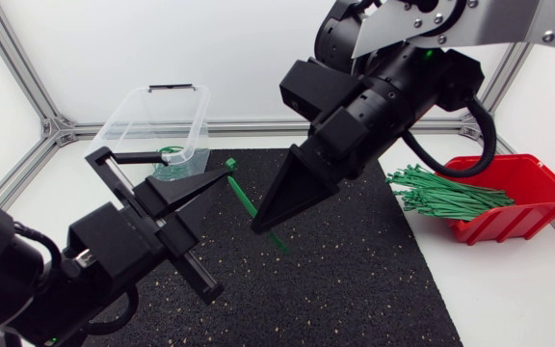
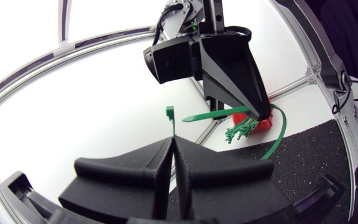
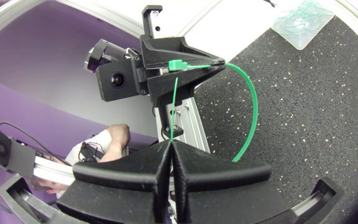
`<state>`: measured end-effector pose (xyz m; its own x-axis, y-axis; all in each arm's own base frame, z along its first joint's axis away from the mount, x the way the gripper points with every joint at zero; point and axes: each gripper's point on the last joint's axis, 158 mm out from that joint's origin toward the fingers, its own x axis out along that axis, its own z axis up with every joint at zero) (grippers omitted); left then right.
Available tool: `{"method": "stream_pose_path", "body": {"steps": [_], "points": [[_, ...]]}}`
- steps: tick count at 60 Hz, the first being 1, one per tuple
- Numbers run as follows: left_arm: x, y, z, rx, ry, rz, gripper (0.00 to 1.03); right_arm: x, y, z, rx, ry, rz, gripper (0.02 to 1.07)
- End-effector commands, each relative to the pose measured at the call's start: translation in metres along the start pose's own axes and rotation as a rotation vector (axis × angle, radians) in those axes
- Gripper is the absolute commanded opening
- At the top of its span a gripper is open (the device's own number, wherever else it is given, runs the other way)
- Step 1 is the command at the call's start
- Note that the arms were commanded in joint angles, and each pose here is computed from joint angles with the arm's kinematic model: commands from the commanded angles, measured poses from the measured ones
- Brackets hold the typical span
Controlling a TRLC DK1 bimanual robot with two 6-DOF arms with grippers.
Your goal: Take a green cable tie from the red box, thread the tail through the head to close it, then place it in the transparent bin on the left.
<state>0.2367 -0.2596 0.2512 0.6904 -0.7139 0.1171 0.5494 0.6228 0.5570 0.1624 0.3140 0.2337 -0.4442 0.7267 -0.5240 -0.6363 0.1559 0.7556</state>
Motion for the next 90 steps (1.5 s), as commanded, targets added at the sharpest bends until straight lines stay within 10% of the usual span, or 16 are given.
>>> {"method": "stream_pose_path", "body": {"steps": [1,90], "points": [[-0.005,0.002,-0.001,-0.004,-0.008,0.013,0.04,-0.003,0.000,0.004,-0.013,-0.003,0.004,0.07],[-0.006,-0.023,-0.010,0.061,0.004,-0.049,0.04,-0.009,0.002,0.018,-0.030,-0.034,0.020,0.07]]}}
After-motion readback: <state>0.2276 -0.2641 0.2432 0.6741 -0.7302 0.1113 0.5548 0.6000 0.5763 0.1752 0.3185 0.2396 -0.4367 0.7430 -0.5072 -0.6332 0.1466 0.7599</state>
